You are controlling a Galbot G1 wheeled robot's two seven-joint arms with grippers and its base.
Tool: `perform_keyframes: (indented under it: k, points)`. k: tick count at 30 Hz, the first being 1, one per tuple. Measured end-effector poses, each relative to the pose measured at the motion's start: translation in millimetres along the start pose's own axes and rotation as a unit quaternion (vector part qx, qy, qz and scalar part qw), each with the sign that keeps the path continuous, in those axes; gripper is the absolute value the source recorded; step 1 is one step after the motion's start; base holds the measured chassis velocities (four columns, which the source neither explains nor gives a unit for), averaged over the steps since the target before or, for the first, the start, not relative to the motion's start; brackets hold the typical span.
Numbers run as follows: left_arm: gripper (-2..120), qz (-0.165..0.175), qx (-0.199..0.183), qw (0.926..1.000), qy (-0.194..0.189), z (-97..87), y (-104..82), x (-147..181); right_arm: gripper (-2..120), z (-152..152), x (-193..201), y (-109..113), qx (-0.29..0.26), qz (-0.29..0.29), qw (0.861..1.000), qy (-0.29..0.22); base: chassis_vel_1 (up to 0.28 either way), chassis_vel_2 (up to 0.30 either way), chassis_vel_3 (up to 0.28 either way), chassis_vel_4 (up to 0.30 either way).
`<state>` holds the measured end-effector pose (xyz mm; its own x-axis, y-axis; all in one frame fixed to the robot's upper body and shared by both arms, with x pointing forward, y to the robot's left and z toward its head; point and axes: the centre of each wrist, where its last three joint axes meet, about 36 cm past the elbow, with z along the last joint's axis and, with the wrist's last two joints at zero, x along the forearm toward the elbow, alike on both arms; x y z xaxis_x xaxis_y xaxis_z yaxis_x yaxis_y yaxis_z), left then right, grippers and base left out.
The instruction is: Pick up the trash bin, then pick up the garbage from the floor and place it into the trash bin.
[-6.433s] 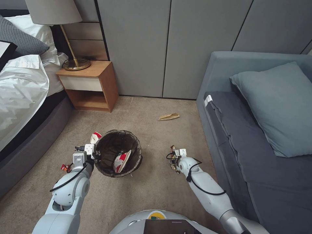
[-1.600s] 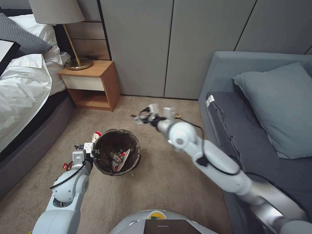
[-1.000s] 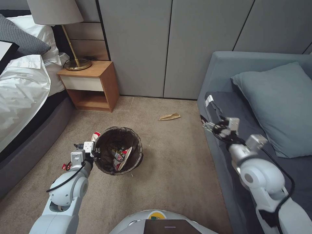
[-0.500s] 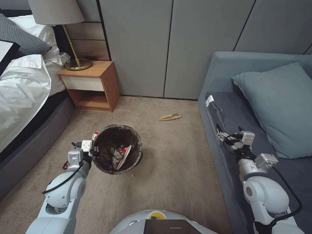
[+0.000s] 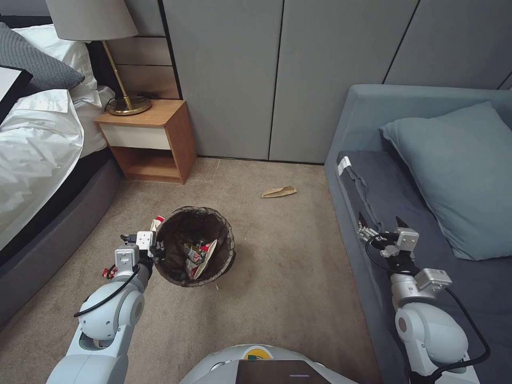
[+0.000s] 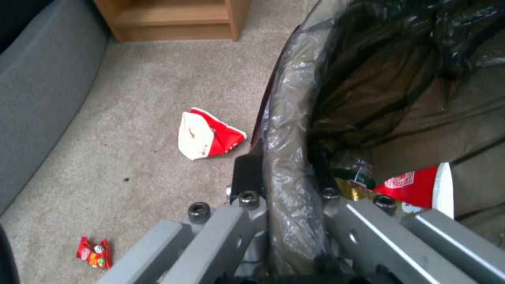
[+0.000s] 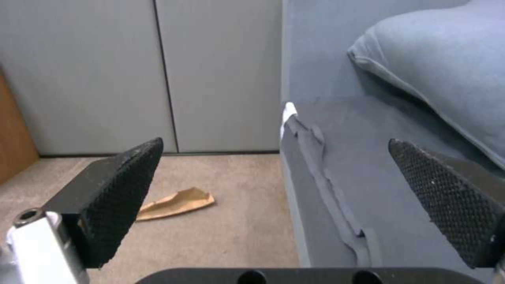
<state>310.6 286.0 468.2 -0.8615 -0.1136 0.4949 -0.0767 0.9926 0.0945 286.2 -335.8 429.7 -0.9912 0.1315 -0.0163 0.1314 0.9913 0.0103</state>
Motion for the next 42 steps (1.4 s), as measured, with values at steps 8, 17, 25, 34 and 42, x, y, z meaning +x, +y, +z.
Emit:
perform_keyframes:
  k: [8,17,25,34,42]
  points:
    - [3,-0.002,-0.001,1.0000,0.000,0.1,0.9,-0.1,100,2.9,-3.0,5.1,0.000,-0.005,1.000,0.000,0.000,0.000,0.000,0.000]
    - [3,-0.002,-0.001,1.0000,0.002,1.5,-0.9,-0.6,100,3.8,-4.2,4.0,0.001,-0.006,1.000,0.001,0.000,0.000,0.000,0.000]
    - [3,0.000,-0.002,1.0000,0.003,2.0,-1.7,-0.5,100,4.3,-4.6,4.8,-0.003,-0.009,1.000,-0.001,0.000,0.000,0.000,0.000]
    - [3,0.002,-0.004,1.0000,0.004,2.2,-2.7,-1.3,100,4.5,-4.5,8.5,-0.014,-0.016,1.000,-0.003,-0.027,0.030,0.034,-0.029]
    - [3,0.002,-0.006,1.0000,0.004,2.6,-2.3,-1.7,100,5.0,-4.2,8.0,-0.012,-0.017,1.000,-0.003,0.000,0.000,0.000,0.000]
